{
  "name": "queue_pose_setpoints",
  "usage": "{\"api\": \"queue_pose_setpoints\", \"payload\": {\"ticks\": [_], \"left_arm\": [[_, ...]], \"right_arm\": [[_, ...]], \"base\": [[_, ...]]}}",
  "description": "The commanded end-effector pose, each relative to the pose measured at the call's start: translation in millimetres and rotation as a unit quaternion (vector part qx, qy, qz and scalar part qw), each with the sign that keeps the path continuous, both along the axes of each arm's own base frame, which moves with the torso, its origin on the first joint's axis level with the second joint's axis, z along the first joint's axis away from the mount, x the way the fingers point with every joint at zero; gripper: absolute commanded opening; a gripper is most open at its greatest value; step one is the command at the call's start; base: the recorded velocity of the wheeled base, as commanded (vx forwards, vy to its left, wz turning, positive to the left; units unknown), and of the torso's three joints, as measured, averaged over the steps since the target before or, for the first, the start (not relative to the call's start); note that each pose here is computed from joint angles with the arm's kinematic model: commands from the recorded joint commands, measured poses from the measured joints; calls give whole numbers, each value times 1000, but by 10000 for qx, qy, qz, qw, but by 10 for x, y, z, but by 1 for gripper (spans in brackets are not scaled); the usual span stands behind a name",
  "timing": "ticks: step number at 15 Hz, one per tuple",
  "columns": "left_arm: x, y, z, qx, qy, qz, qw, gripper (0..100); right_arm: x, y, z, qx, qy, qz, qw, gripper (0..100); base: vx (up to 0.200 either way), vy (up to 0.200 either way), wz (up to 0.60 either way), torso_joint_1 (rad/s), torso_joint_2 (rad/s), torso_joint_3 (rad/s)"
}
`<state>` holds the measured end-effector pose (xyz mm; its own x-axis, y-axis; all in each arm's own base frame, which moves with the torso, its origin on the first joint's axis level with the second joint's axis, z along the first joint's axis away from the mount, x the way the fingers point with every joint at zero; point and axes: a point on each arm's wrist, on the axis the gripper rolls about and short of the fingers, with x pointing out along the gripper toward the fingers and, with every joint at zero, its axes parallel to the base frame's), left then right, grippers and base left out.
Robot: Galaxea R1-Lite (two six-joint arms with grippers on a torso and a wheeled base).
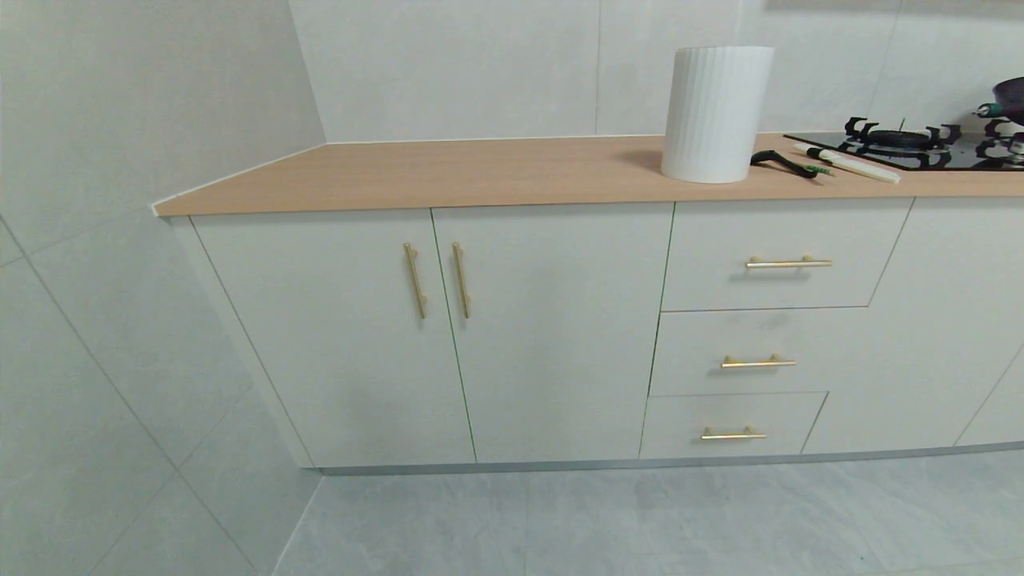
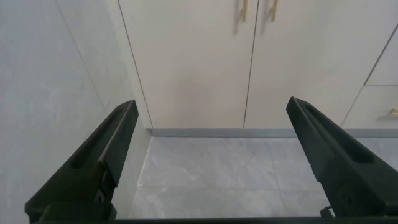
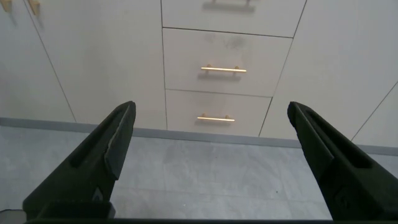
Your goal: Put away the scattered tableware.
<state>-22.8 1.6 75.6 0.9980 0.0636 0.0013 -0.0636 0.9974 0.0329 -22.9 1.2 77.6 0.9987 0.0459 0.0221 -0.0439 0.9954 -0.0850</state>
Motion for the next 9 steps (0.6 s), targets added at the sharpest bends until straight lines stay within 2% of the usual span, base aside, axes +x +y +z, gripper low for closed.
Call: {"api": "queue_pose_setpoints", "payload": {"ticks": [1, 6, 8, 9], "left_arm": [[0, 0, 0, -4, -2, 4, 10000, 100], [0, 0, 2, -195, -21, -4, 9998, 100], [0, 0, 2, -195, -21, -4, 9998, 100], [0, 0, 2, -195, -21, -4, 9998, 100]], "right_arm": [[3, 0, 2, -9, 18, 8, 10000, 100], [3, -1, 2, 29, 20, -7, 10000, 100], [3, 0, 2, 21, 20, 1, 10000, 100], [3, 0, 2, 21, 20, 1, 10000, 100]], "base": [[0, 0, 0, 0, 0, 0], [0, 0, 0, 0, 0, 0], [0, 0, 0, 0, 0, 0], [0, -200, 0, 2, -2, 2]]}}
